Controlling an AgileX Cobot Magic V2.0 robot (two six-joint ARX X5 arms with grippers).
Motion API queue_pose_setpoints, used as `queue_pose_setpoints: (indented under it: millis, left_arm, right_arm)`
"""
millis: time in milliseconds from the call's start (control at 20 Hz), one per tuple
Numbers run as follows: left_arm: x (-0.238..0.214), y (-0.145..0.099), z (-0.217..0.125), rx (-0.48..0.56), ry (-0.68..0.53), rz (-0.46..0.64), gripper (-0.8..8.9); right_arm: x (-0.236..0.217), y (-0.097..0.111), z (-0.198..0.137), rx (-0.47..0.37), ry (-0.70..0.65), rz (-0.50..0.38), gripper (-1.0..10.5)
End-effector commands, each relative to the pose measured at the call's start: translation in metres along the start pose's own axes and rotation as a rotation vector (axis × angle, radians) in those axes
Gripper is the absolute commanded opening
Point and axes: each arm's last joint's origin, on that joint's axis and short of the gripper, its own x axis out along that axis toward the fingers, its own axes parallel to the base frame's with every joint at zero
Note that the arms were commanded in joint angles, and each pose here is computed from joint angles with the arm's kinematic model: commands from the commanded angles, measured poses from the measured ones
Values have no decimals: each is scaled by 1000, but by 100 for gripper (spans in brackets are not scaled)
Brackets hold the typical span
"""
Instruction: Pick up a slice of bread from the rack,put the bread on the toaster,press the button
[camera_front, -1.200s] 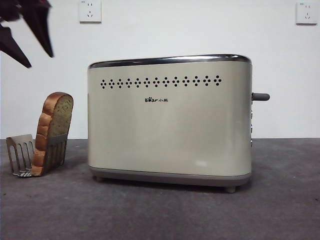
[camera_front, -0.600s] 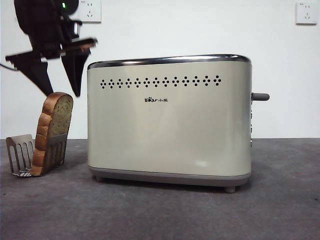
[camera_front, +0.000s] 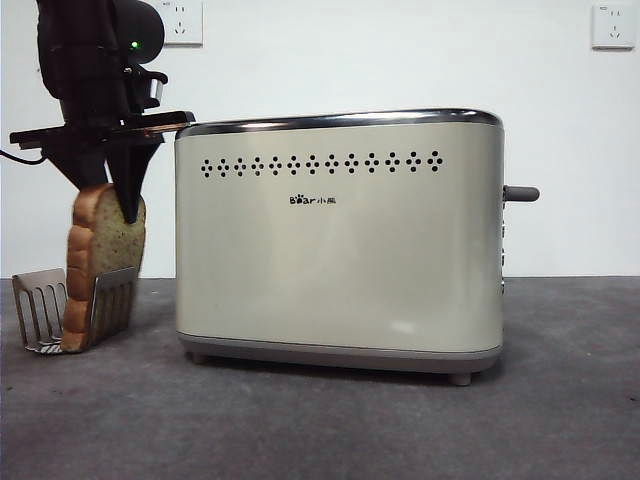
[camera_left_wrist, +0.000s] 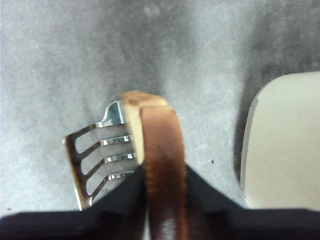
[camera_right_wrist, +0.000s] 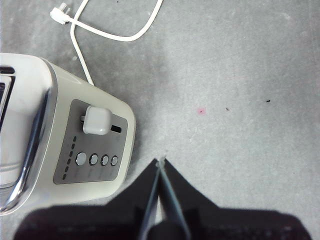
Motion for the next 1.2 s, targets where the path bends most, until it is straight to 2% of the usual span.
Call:
queue_pose_setpoints:
  millis: [50, 250, 500, 750, 850, 1000, 1200]
  left_arm:
    - [1, -1, 3, 2, -3, -2, 26]
    - [-16, 1, 7, 22, -17, 0, 26]
    - [-58, 1, 13, 78, -49, 60, 26]
    - [-122, -2, 18, 194, -242, 68, 26]
    - [-145, -6, 14, 288, -313, 71, 26]
    - [-175, -11, -3, 549, -388, 85, 25]
    - [-222, -21, -38, 847, -560, -83, -13]
  right_arm:
    - [1, 0, 1, -12, 1, 0, 0]
    - [1, 0, 1, -14, -2, 0, 0]
    - [1, 0, 2, -16, -9, 2, 0]
    - [1, 0, 2, -15, -12, -18, 0]
    - [1, 0, 2, -14, -10, -22, 0]
    - [1, -1, 2, -14, -11, -25, 0]
    - [1, -1, 2, -13, -14, -38, 0]
